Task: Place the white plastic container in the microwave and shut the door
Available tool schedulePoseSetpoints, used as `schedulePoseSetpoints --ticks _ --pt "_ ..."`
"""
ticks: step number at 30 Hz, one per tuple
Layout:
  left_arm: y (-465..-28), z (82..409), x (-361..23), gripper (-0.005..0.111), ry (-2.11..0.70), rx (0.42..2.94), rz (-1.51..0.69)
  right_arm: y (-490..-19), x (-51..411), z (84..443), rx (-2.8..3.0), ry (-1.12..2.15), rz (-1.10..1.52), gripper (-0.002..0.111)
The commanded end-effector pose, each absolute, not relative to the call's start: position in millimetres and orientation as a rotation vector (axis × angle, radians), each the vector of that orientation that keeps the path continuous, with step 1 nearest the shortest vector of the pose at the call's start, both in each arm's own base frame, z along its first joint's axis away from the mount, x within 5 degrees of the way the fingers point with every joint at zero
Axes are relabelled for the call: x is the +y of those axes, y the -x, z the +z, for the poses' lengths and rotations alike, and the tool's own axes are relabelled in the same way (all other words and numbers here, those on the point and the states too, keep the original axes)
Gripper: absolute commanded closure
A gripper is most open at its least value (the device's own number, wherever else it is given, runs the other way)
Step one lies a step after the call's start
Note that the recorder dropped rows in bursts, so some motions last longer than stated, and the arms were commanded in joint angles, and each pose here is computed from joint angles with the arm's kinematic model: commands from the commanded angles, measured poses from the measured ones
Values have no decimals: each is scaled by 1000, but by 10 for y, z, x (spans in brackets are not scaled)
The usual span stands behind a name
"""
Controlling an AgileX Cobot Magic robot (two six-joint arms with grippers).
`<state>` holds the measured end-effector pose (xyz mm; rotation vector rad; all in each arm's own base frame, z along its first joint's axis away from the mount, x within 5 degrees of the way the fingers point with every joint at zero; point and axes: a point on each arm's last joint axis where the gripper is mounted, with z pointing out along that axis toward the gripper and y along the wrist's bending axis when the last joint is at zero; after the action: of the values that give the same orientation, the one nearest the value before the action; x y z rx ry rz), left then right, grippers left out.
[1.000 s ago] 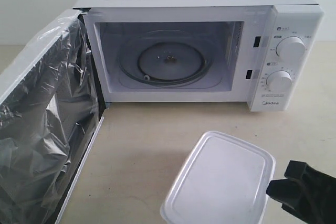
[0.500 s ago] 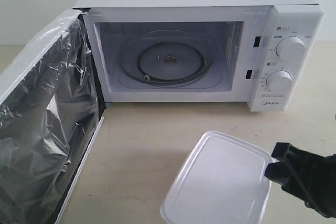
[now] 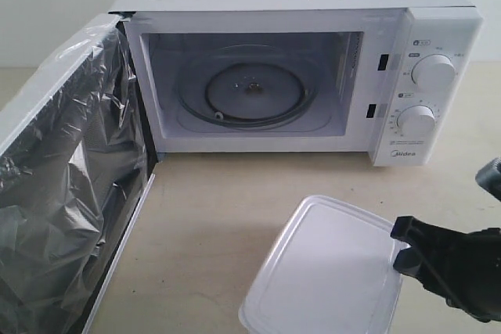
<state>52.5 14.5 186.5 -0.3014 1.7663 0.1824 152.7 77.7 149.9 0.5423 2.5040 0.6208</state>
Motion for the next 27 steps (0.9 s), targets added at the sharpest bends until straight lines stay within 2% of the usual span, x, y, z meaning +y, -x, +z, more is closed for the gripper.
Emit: schedulePoseSetpoints --ticks 1,13,22,27 --pt "-524 1857 145 102 303 1766 183 -1680 849 1600 2479 -447 623 73" --pt "-524 1857 145 102 303 1766 183 -2023 1117 1548 2552 -300 694 73" --pt "-524 1857 145 102 303 1766 183 -2333 1330 1830 2448 -188 817 73" --pt "-524 1857 145 102 303 1766 183 -2416 1383 1865 2434 -165 835 73"
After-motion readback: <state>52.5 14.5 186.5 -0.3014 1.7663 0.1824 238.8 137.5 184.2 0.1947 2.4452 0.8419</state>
